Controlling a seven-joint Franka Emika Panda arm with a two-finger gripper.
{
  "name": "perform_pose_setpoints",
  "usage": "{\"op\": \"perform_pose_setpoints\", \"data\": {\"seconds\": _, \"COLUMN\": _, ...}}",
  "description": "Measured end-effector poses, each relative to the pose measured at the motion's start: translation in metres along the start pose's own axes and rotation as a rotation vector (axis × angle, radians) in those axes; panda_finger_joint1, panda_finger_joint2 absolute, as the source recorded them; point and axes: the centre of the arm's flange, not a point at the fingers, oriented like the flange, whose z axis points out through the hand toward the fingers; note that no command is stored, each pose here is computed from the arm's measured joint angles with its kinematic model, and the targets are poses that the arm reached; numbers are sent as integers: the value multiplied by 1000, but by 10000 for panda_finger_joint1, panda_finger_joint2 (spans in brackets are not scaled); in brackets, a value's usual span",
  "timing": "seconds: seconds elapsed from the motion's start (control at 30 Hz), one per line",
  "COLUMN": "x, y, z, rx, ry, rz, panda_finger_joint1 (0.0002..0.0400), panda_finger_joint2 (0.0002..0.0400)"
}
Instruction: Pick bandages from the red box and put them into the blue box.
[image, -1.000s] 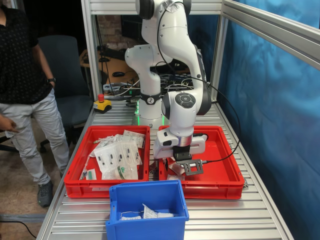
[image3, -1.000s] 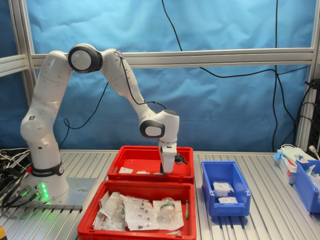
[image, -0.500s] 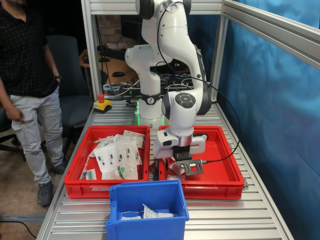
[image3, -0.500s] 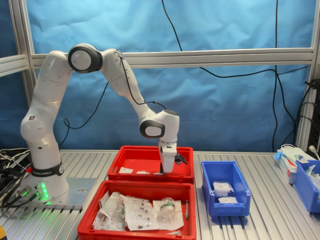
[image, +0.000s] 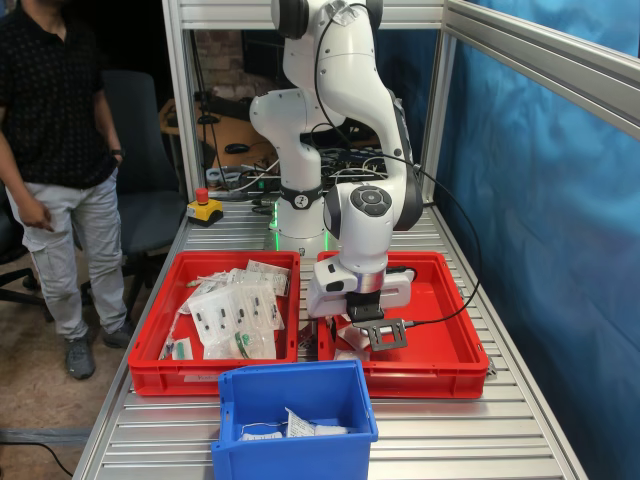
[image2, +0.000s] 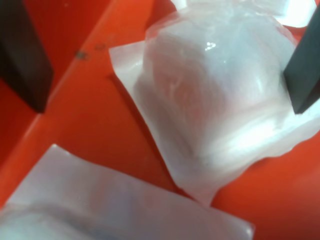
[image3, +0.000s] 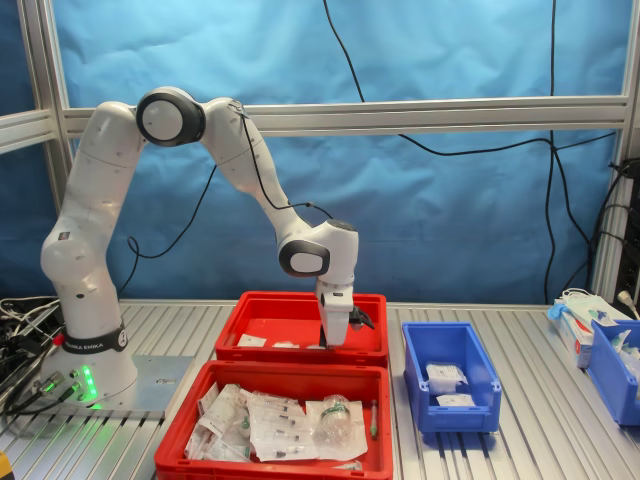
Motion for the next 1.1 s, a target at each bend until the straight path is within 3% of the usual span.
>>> {"op": "perform_pose_setpoints", "data": {"seconds": 1.1, "x": -2, "y": 0, "z": 4, "rx": -6, "ry": -6, "rz": -3, "panda_finger_joint1": 400, "panda_finger_joint2": 400}}
